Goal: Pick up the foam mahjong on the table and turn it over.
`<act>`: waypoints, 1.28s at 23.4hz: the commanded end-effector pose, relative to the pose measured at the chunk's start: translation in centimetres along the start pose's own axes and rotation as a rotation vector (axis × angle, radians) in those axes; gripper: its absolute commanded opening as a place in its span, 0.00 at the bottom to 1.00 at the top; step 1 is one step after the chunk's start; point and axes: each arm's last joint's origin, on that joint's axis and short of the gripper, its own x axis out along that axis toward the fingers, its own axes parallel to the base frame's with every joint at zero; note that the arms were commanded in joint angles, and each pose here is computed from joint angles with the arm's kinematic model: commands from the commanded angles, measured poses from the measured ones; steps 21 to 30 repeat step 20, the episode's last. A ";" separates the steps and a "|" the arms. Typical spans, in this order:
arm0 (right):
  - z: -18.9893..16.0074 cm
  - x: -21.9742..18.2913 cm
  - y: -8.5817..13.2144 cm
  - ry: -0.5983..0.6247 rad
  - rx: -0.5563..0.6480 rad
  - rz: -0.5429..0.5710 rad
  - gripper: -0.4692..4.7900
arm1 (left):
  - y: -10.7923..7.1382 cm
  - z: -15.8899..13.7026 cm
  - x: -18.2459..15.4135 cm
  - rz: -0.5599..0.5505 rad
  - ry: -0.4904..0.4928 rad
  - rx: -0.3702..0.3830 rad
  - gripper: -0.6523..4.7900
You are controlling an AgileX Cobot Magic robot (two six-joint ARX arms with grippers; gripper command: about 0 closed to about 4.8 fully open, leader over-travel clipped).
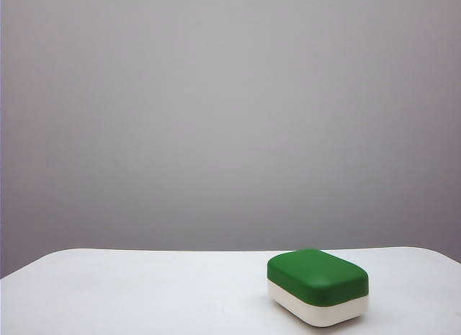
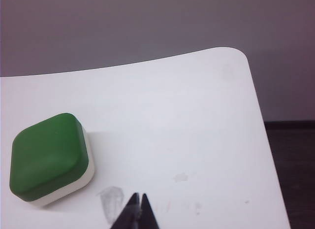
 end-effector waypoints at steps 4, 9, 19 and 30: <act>-0.2 0.1 -0.1 0.003 0.006 -0.010 0.09 | -0.1 -0.1 0.0 -0.017 0.018 -0.030 0.22; -0.3 0.1 0.2 0.024 0.007 0.071 0.09 | -0.1 -0.1 0.0 -0.043 0.018 -0.031 0.22; -0.3 0.0 0.2 0.025 0.007 0.073 0.09 | -0.1 -0.1 0.0 -0.043 0.018 -0.031 0.22; -0.3 0.0 0.2 0.025 0.007 0.074 0.09 | -0.1 -0.1 0.0 -0.043 0.018 -0.031 0.22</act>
